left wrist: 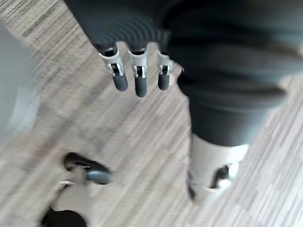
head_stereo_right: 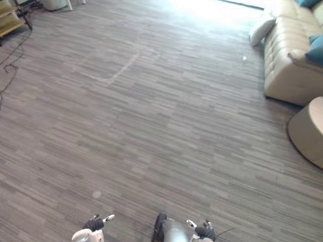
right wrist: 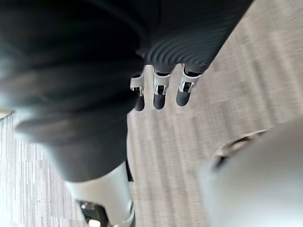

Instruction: Pick up cushions and gather them together orderly.

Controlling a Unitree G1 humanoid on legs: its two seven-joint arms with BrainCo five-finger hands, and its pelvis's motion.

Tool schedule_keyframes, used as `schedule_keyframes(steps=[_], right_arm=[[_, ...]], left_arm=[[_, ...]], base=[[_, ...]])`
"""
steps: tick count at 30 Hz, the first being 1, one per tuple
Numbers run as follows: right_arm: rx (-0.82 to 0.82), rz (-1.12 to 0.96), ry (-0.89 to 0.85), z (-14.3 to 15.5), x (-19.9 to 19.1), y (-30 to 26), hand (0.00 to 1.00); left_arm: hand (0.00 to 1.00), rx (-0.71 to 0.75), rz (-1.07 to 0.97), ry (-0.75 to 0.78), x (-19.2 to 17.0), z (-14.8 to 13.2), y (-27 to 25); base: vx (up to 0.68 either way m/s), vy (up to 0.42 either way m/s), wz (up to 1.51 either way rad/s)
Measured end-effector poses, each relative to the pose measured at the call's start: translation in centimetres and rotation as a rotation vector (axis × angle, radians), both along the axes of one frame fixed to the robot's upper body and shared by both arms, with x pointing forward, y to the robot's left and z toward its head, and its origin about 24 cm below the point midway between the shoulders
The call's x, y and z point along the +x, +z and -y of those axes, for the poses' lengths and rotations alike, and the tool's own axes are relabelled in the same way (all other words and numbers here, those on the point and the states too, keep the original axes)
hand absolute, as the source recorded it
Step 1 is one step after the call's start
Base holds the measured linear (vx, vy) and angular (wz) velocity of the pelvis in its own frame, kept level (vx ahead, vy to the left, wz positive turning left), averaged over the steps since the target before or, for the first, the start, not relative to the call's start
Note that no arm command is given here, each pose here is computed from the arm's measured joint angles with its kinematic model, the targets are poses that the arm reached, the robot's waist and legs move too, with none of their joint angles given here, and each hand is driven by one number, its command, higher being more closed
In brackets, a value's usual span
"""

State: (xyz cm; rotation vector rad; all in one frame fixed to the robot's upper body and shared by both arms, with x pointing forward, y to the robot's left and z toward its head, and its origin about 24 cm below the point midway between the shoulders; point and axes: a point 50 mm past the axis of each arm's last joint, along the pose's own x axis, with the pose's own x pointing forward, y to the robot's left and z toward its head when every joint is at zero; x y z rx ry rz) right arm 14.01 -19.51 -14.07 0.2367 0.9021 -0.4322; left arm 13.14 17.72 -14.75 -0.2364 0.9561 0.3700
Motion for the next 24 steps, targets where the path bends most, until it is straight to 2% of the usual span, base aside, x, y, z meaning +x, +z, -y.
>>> schedule_keyframes(steps=[2,7,10,13,17,24], right_arm=[[0.054,-0.002,0.037,-2.4,0.3,-0.2,0.0],[0.063,-0.011,0.036,-2.6,0.3,-0.3,0.0],[0.084,-0.064,0.063,-3.3,-0.6,-1.0,0.0],[0.08,-0.073,0.062,-3.2,-1.0,-1.1,0.0],[0.046,-0.007,0.07,-2.5,-0.5,-0.4,0.0],[0.025,0.04,0.01,-1.0,-0.2,0.1,0.0]], left_arm=[[0.0,0.035,0.046,0.0,0.4,-1.0,0.7],[0.0,0.02,0.063,0.054,0.1,-0.8,0.7],[0.0,0.051,0.028,0.057,-0.9,-2.0,0.4],[0.0,0.057,0.003,0.061,-1.4,-2.5,0.2],[0.0,0.037,-0.022,0.02,-1.4,-1.5,-0.1],[0.0,0.005,-0.048,-0.007,-1.3,-0.3,-0.5]], base=[[0.69,0.025,-0.84],[0.65,0.202,-0.63],[0.7,0.342,-0.51],[0.76,0.366,-0.33],[0.56,0.218,-0.13],[0.59,0.028,0.41]])
